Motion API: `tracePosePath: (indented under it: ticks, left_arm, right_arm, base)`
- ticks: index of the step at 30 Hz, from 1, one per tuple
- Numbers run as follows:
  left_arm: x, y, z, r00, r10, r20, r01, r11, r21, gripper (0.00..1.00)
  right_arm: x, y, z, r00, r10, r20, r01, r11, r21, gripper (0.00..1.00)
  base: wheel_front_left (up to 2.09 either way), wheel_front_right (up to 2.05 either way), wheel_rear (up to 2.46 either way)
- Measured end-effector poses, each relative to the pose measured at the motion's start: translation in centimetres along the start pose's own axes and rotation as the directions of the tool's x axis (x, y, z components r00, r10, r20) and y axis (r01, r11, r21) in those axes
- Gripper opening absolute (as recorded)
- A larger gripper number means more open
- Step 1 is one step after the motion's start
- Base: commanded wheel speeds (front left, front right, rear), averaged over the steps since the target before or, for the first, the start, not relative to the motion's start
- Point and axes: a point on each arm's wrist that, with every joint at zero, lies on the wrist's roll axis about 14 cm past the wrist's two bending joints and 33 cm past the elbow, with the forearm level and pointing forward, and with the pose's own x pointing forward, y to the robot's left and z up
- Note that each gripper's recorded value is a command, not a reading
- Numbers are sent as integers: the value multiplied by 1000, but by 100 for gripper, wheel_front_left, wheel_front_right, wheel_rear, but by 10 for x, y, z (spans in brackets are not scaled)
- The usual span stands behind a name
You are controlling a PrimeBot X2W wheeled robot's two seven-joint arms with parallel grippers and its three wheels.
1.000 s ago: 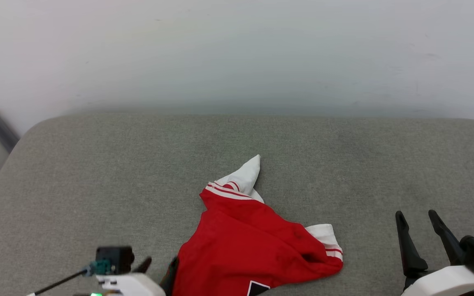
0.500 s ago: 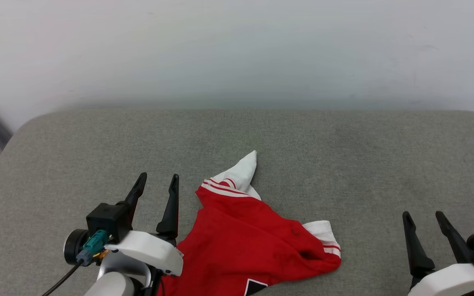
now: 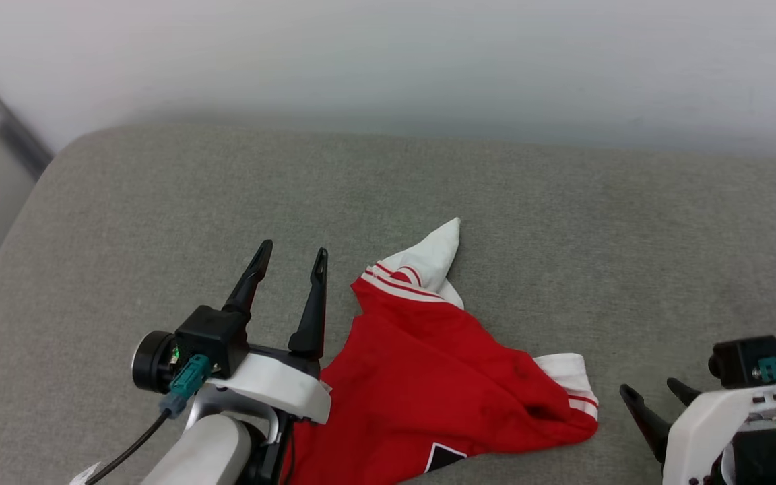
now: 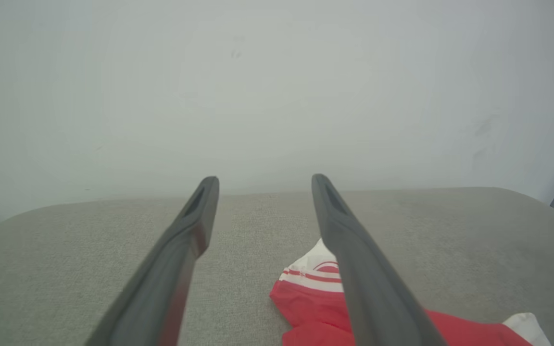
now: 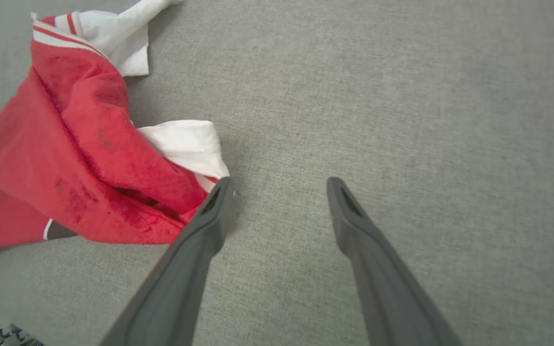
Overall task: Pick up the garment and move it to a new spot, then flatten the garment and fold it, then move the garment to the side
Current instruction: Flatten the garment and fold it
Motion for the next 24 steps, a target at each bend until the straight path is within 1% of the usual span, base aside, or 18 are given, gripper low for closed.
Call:
tracePosePath:
  ticks: [5, 9, 13, 14, 15, 16, 17, 20, 22, 24]
  left_arm:
    - [4, 4, -9, 1000, 16, -16, -16, 1000, -4, 100]
    - [6, 11, -16, 999, 42, -28, -43, 999, -4, 100]
    - [7, 16, -24, 997, 59, -47, -60, 998, -3, 100]
    - [7, 17, -26, 997, 63, -53, -63, 998, -1, 100]
    - [6, 18, -28, 996, 67, -58, -67, 998, -1, 100]
    - [6, 20, -29, 996, 72, -61, -72, 997, 0, 100]
    - [6, 21, -29, 995, 75, -62, -75, 997, 0, 100]
    - [7, 21, -29, 995, 77, -60, -77, 997, -2, 100]
    - [9, 20, -29, 996, 72, -58, -73, 997, -3, 100]
    - [11, 17, -28, 997, 63, -54, -63, 998, -7, 100]
  right_arm:
    - [25, 22, -1, 982, 110, -152, -121, 990, -67, 100]
    - [44, 32, -10, 952, 156, -264, -191, 975, -114, 100]
    - [57, 37, -25, 913, 180, -366, -240, 962, -127, 100]
    - [59, 38, -28, 906, 187, -380, -250, 961, -122, 62]
    - [61, 39, -29, 902, 189, -388, -257, 957, -132, 16]
    - [63, 39, -28, 902, 190, -388, -260, 956, -136, 0]
    - [64, 39, -24, 906, 194, -377, -262, 955, -138, 0]
    - [66, 35, -4, 934, 187, -305, -245, 955, -164, 0]
    - [66, 29, 13, 955, 169, -242, -217, 958, -186, 0]
    - [64, 18, 31, 974, 146, -171, -177, 968, -180, 0]
  base:
    - [0, 0, 0]
    - [0, 0, 0]
    - [0, 0, 0]
    - [0, 0, 0]
    - [0, 0, 0]
    - [0, 0, 0]
    - [0, 0, 0]
    - [0, 0, 0]
    - [0, 0, 0]
    - [0, 0, 0]
